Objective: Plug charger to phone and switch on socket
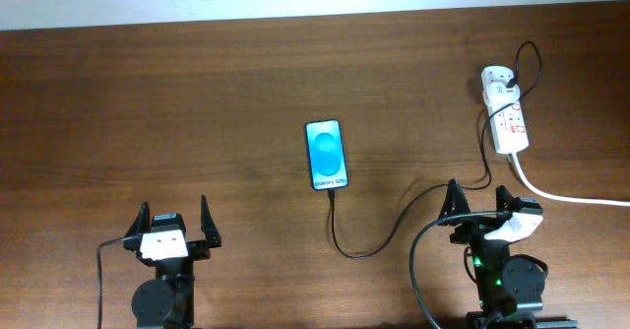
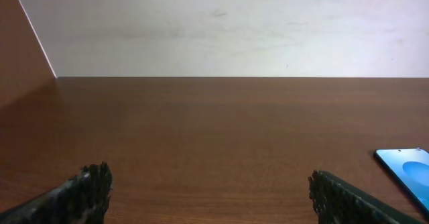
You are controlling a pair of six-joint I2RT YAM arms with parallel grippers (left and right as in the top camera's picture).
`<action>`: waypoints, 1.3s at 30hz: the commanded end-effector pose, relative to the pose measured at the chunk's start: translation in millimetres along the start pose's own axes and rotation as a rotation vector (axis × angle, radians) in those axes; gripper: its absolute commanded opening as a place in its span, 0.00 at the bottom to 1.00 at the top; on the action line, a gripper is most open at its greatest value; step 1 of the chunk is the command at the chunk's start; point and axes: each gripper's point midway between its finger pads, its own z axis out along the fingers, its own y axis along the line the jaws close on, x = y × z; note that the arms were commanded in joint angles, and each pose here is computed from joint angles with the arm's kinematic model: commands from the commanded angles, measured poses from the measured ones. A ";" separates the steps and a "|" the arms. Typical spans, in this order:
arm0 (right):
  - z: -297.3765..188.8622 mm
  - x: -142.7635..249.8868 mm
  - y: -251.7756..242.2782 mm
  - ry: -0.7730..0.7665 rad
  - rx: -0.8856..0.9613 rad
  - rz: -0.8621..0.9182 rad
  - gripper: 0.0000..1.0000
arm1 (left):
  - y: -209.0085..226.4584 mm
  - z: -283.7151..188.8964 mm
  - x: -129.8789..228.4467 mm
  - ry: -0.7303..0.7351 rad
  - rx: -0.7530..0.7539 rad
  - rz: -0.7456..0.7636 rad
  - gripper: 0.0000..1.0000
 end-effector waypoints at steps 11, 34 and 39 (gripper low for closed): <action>-0.4 6.0 9.7 0.018 -0.060 -0.217 0.98 | -1.4 0.0 1.5 -0.002 0.009 0.015 0.99; -0.4 6.0 9.7 0.018 -0.060 -0.217 0.98 | -1.4 0.0 1.5 -0.002 0.009 0.015 0.99; -0.4 6.0 9.7 0.018 -0.060 -0.217 0.98 | -1.4 0.0 1.5 -0.002 0.009 0.015 0.99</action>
